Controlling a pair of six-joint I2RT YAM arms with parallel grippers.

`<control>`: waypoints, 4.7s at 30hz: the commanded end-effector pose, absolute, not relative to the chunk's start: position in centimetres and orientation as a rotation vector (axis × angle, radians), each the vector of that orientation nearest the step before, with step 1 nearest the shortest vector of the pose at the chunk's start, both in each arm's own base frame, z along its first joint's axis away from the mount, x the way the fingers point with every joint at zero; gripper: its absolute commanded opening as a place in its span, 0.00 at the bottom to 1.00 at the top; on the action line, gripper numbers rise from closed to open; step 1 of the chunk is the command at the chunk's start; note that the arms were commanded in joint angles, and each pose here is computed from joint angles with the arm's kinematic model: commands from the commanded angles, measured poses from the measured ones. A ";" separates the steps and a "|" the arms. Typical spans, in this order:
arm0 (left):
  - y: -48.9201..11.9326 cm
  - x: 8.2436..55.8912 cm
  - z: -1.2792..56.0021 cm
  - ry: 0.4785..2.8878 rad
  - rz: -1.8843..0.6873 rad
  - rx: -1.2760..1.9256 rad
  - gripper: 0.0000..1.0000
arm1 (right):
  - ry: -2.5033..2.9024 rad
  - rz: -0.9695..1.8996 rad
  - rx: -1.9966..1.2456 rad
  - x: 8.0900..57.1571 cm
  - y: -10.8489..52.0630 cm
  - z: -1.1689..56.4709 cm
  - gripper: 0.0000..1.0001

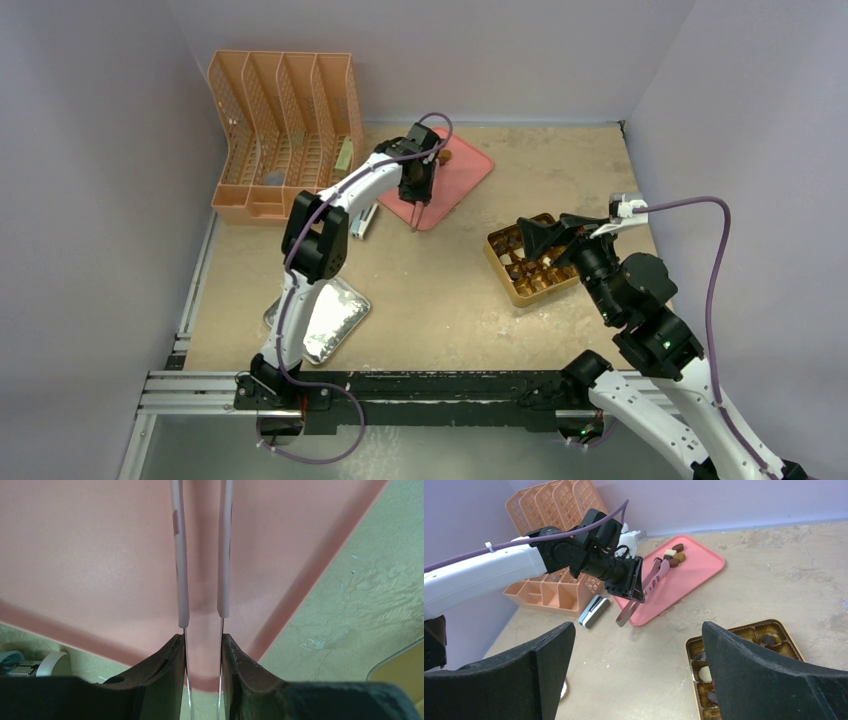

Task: Pack the chocolate
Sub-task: Pick up the fake chocolate from the plate, then place the fake chocolate in the packing box, then adjust the clamp.

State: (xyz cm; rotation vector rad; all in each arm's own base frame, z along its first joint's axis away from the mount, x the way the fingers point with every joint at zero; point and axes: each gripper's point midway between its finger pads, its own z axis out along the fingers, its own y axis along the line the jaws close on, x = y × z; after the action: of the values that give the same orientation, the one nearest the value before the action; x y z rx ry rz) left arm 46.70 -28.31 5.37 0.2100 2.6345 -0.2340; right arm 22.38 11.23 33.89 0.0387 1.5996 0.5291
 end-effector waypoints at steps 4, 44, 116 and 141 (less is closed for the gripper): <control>-28.4 47.3 10.0 2.543 -0.298 0.183 0.28 | 1.549 0.523 0.059 22.7 10.9 35.1 0.99; -40.7 33.6 21.0 2.343 -0.948 0.461 0.27 | 1.530 0.567 0.045 22.7 11.7 36.7 0.99; -52.4 23.9 16.6 2.341 -1.152 0.654 0.31 | 1.522 0.554 0.046 22.3 11.1 37.0 0.99; -42.3 29.6 16.1 2.349 -0.738 0.344 0.29 | 1.566 0.579 0.050 22.6 11.9 35.7 0.99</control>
State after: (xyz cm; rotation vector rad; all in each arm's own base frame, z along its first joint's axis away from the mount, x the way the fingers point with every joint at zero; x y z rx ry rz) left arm 27.71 -43.94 13.08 0.4186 2.4363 -0.7806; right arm 22.55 11.70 34.23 0.0415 1.6021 0.5517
